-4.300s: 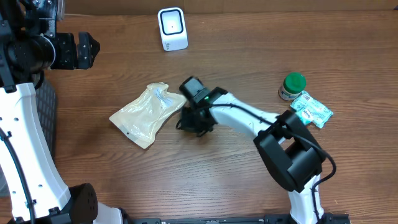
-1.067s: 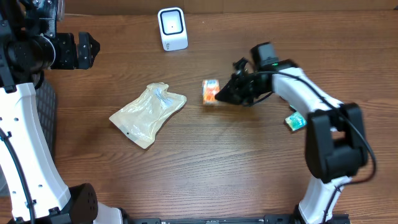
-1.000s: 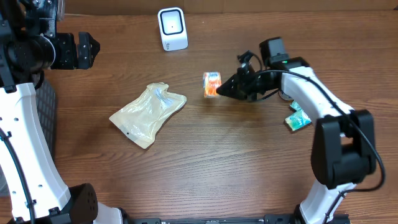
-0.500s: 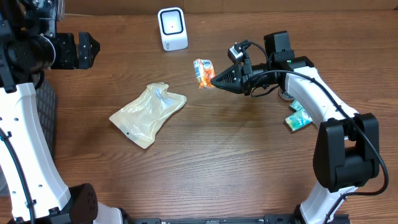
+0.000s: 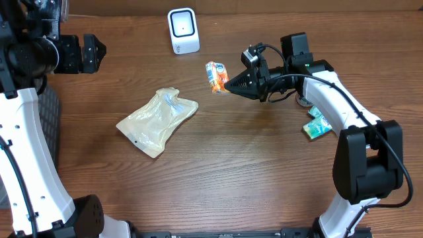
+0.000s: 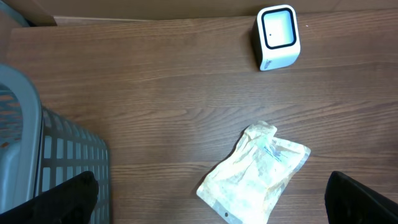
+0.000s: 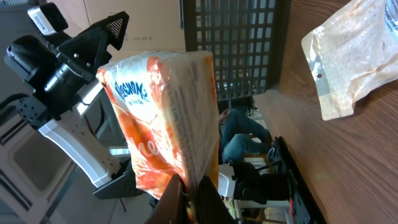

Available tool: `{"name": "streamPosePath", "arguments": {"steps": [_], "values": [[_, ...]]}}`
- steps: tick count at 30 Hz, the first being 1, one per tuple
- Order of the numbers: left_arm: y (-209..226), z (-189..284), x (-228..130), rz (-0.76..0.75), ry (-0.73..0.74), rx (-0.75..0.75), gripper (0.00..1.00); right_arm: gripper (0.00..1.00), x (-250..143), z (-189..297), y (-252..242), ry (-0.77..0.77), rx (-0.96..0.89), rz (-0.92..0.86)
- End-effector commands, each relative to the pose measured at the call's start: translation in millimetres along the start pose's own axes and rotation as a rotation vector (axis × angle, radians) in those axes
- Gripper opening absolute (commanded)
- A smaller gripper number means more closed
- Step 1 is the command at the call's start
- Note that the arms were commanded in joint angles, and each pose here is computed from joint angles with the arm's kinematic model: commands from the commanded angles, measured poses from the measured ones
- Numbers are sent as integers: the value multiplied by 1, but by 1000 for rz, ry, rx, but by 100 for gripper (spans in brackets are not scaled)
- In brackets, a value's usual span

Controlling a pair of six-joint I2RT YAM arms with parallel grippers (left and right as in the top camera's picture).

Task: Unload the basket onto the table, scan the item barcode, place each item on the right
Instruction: 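Lift the orange tissue pack and raise it with the right gripper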

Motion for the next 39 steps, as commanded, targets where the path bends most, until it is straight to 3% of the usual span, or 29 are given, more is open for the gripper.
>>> {"name": "streamPosePath", "arguments": {"steps": [1, 28, 39], "values": [[0, 2, 1, -12, -8, -8, 99, 4, -2, 2, 14, 13, 28, 47], [0, 2, 0, -12, -7, -8, 100, 4, 14, 6, 23, 1, 26, 420], [0, 2, 1, -12, -8, -8, 99, 4, 14, 5, 23, 3, 26, 407]]}}
Point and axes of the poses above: each gripper's point midway between its finger pads, its own z axis back along the fingers, its own y axis along the line the jaws close on, x = y × z, the point moved 4 cm from there along z, back along the fingers, and after that the axes turned 1 degree about -z, right-handed, at the moved point
